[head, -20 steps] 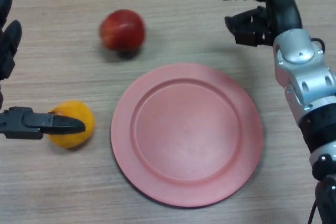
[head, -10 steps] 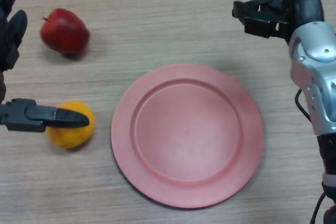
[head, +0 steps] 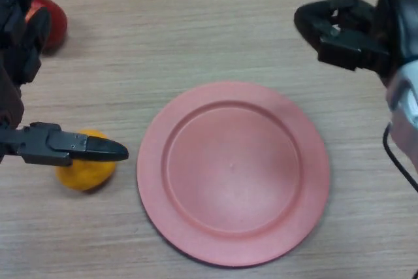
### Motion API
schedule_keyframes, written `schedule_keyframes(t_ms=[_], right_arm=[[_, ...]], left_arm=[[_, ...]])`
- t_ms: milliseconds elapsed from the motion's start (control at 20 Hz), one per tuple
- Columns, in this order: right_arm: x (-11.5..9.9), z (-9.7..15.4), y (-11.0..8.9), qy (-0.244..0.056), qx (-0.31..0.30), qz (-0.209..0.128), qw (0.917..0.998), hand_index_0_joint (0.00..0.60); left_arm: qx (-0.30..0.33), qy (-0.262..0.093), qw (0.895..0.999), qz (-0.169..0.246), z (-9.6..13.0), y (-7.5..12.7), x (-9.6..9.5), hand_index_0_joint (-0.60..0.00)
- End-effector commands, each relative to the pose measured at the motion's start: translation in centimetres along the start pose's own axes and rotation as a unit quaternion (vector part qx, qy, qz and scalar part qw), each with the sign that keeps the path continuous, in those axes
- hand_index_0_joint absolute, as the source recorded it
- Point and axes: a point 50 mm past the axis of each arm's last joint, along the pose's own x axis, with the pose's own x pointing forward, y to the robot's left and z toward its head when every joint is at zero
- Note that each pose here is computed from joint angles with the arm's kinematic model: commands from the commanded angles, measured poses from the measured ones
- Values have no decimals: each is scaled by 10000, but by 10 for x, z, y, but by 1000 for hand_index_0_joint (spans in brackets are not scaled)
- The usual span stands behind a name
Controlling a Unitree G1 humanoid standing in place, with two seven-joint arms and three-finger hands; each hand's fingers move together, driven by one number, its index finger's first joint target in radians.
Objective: Pick up the red apple and place it on the plate
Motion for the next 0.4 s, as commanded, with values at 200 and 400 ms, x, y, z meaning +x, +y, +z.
schedule_keyframes(t_ms=[200,400], right_arm=[[-39,33,-23,-1071,-154,-294,9937,0],[-57,31,-15,-960,-292,-100,9949,0]], left_arm=[[5,-886,9960,-147,46,4,-14,0],[-128,-844,9962,-156,40,18,-21,0]])
